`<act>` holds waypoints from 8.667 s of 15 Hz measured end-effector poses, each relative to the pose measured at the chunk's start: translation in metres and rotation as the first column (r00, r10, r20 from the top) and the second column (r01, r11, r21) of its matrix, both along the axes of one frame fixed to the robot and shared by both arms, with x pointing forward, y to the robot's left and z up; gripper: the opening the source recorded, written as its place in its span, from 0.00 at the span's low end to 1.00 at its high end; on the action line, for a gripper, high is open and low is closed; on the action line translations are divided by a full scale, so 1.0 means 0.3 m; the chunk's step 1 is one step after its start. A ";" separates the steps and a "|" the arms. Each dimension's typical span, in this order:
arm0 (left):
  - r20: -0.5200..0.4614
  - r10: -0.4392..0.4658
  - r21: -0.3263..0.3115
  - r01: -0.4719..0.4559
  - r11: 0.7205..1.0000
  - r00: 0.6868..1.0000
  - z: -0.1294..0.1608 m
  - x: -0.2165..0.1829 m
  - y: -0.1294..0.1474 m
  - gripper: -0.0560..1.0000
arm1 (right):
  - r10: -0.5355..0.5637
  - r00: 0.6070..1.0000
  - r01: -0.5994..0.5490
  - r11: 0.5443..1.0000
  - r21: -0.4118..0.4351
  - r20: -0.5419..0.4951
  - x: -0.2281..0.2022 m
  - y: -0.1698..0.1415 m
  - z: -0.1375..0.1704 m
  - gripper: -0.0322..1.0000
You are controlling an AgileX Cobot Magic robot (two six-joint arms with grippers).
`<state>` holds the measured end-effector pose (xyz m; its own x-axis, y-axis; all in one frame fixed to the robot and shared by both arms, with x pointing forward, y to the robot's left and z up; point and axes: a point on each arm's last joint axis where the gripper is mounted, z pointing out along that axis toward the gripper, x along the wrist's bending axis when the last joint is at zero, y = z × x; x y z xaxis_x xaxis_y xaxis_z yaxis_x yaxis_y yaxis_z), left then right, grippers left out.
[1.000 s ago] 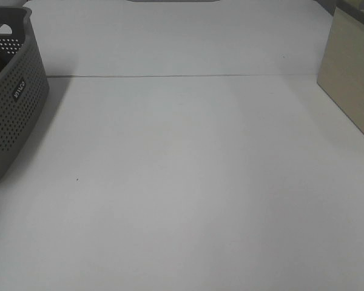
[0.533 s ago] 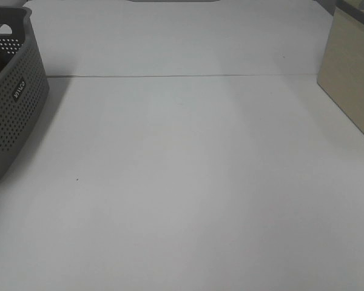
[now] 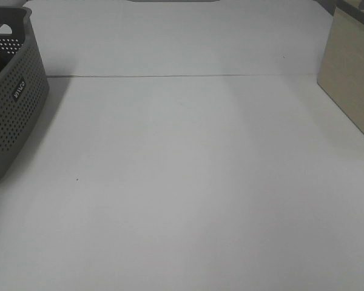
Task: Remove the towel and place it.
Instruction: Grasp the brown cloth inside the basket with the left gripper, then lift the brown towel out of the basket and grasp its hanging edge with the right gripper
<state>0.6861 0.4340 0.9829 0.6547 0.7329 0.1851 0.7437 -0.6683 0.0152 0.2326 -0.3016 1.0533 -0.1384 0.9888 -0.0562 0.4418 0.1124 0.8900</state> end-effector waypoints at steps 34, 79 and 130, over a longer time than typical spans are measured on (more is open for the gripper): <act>0.718 -0.651 0.322 0.712 0.625 0.247 1.023 -0.728 -1.057 0.05 | 0.482 0.865 -0.480 0.876 -0.051 0.136 0.479 0.197 0.140 0.69; 0.718 -0.672 0.399 0.686 0.609 0.178 0.994 -0.658 -1.122 0.05 | 0.991 0.108 -0.973 0.122 0.198 -0.083 1.095 0.715 0.085 0.61; 0.842 -0.265 -0.029 0.530 0.847 0.469 0.992 -0.652 -1.107 0.05 | 0.744 0.444 -0.638 0.654 0.407 -0.499 1.151 0.726 0.165 0.04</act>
